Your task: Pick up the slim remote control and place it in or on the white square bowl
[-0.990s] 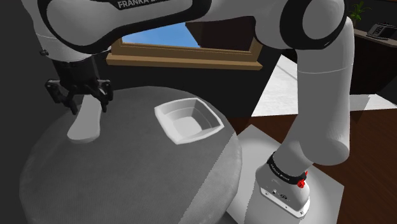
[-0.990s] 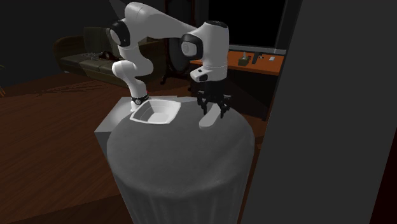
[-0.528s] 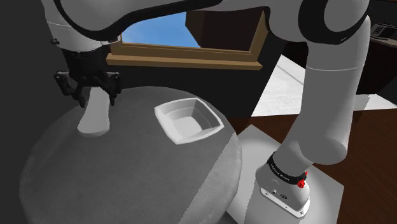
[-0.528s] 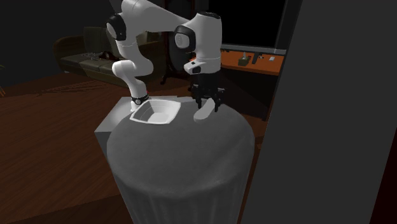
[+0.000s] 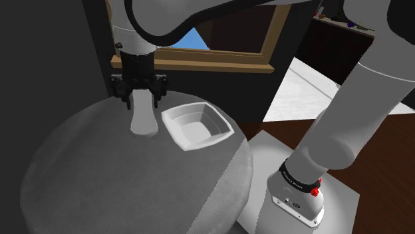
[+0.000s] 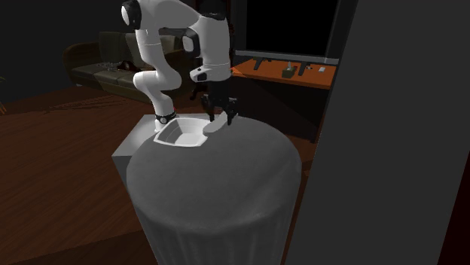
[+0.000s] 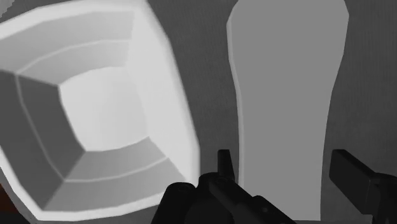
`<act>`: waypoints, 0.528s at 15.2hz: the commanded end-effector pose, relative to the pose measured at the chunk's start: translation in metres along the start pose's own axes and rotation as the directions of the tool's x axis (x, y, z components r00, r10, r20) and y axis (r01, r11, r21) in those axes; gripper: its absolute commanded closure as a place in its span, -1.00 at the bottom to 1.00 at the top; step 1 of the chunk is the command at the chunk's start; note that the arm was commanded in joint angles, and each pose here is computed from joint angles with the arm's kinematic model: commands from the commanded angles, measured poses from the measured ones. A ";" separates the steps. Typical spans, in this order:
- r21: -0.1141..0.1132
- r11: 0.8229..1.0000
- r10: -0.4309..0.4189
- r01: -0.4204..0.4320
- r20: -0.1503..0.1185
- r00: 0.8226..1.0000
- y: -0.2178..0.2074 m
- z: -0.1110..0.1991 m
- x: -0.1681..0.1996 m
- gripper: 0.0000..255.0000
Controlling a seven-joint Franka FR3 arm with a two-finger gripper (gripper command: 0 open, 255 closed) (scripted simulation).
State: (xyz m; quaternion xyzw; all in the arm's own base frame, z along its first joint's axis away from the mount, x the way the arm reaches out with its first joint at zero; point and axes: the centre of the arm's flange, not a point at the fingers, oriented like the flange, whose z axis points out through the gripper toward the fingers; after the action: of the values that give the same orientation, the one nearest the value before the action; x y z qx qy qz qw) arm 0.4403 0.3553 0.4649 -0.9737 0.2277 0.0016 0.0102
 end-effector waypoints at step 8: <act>0.001 1.000 0.000 0.000 0.000 1.000 0.118 -0.006 -0.004 1.00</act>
State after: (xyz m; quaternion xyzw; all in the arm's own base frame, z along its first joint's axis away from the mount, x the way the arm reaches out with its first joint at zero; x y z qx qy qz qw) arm 0.3912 0.2605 0.4678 -0.9735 0.2283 0.0015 0.0099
